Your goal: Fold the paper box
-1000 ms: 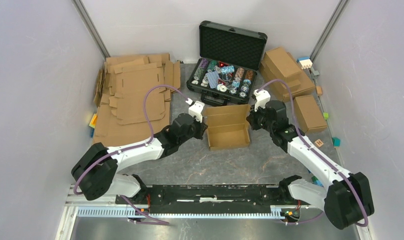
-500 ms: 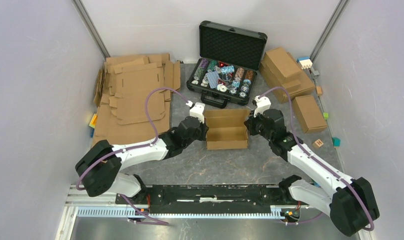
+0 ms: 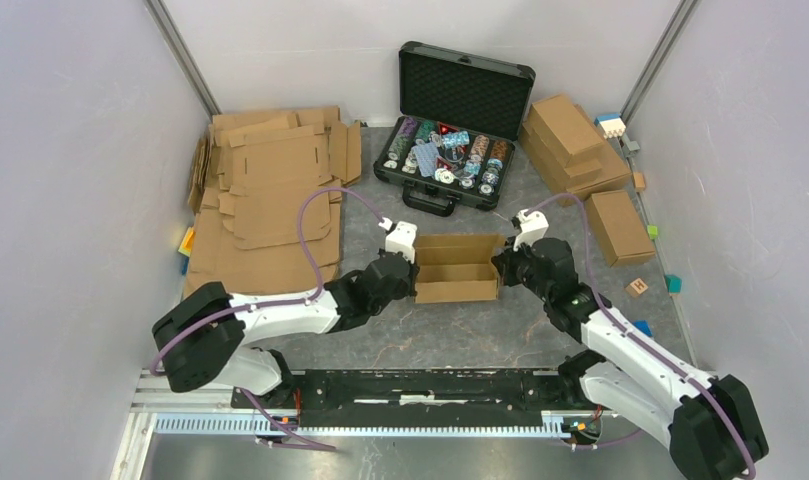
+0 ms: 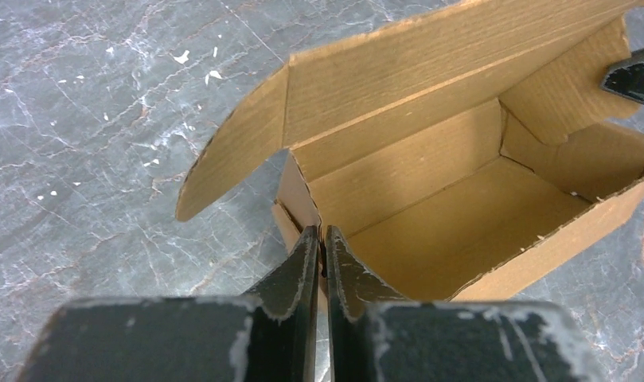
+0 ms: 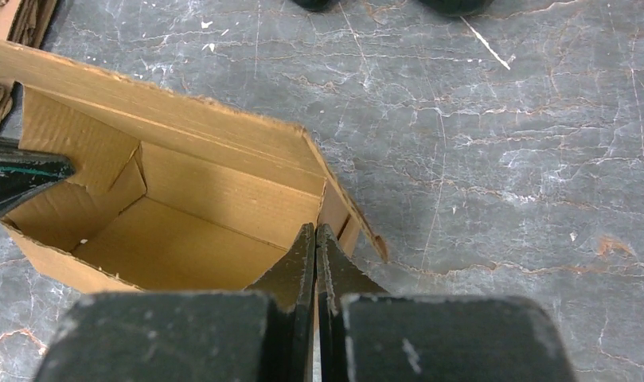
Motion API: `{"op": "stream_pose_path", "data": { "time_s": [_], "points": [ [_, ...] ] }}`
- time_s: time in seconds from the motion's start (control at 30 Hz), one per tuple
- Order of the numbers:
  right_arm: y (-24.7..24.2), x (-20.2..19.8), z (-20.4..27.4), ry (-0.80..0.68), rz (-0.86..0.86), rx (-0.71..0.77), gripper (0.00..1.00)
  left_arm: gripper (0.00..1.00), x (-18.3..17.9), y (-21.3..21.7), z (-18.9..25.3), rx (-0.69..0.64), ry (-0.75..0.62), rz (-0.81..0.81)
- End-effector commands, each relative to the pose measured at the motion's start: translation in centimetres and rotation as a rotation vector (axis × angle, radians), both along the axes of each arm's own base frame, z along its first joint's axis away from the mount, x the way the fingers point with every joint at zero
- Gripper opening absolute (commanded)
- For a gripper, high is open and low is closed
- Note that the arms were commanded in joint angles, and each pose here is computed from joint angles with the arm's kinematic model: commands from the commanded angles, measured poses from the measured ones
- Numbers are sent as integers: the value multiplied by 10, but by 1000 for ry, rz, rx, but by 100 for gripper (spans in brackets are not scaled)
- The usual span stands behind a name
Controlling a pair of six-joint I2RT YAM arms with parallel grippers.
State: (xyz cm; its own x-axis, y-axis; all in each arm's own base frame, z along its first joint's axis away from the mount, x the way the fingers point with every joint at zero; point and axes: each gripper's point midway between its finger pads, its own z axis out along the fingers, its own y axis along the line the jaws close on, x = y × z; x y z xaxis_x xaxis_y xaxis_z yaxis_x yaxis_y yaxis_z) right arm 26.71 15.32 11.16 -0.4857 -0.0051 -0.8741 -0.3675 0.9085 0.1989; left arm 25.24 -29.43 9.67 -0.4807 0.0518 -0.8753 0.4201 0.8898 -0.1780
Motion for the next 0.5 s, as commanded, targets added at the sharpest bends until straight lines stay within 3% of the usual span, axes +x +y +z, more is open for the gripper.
{"op": "stream_pose_path", "data": {
  "time_s": [0.0,0.33,0.47],
  "points": [
    [5,-9,-2,-19,21,45,0,16,-11,-15,19,-73,-70,-47],
    [2,-15,-8,-35,23,49,0,44,-31,-7,31,-107,1,-75],
    [2,-15,-7,-43,26,50,0,51,-50,4,37,-134,70,-90]
  ]
}}
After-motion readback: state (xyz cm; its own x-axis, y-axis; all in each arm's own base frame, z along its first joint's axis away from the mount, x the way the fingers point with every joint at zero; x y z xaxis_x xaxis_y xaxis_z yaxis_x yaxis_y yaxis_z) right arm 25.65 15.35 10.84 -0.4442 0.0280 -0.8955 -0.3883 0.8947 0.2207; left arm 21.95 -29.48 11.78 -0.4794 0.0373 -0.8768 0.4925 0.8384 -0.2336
